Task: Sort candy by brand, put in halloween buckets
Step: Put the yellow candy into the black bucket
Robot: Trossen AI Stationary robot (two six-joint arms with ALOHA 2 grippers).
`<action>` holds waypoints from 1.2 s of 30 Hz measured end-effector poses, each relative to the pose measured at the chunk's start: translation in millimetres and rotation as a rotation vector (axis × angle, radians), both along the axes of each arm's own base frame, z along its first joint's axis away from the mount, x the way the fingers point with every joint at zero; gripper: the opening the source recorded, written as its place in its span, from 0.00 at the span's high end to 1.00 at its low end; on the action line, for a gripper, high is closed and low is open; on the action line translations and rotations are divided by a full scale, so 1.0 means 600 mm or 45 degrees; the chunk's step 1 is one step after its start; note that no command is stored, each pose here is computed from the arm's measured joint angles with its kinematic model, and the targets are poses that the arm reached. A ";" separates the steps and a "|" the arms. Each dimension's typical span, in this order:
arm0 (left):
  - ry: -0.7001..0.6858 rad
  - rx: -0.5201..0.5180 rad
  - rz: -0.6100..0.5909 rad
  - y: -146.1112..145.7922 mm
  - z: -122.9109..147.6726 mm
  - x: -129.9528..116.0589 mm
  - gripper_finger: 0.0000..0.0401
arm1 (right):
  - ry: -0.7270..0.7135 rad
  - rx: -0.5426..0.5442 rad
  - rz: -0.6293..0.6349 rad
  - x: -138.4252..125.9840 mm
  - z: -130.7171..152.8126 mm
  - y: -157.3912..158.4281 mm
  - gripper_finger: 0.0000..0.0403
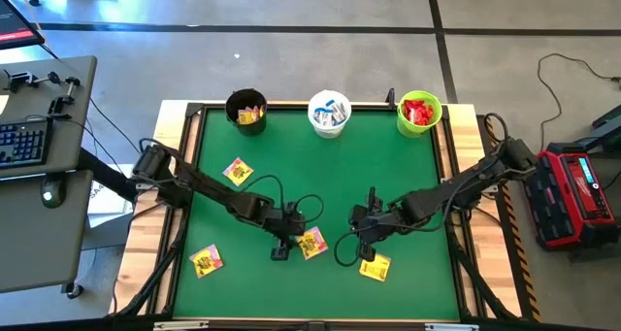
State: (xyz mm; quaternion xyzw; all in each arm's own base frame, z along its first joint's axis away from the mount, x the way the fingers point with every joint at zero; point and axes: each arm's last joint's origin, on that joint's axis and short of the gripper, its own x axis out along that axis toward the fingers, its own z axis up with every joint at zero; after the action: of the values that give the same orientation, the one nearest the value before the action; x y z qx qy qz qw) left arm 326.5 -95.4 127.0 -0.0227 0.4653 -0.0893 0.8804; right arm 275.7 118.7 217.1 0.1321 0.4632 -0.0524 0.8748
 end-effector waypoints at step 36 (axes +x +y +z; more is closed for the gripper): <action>-0.144 -0.033 0.580 0.126 0.107 -0.017 1.00 | -0.023 -0.096 -0.070 0.003 0.000 -0.013 1.00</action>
State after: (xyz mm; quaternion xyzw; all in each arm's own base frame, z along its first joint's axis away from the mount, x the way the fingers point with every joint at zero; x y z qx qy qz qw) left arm 316.3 -19.8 191.3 -0.1334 0.3970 0.1045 0.9020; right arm 277.5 111.1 217.0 0.1121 0.4491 -0.0927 0.8815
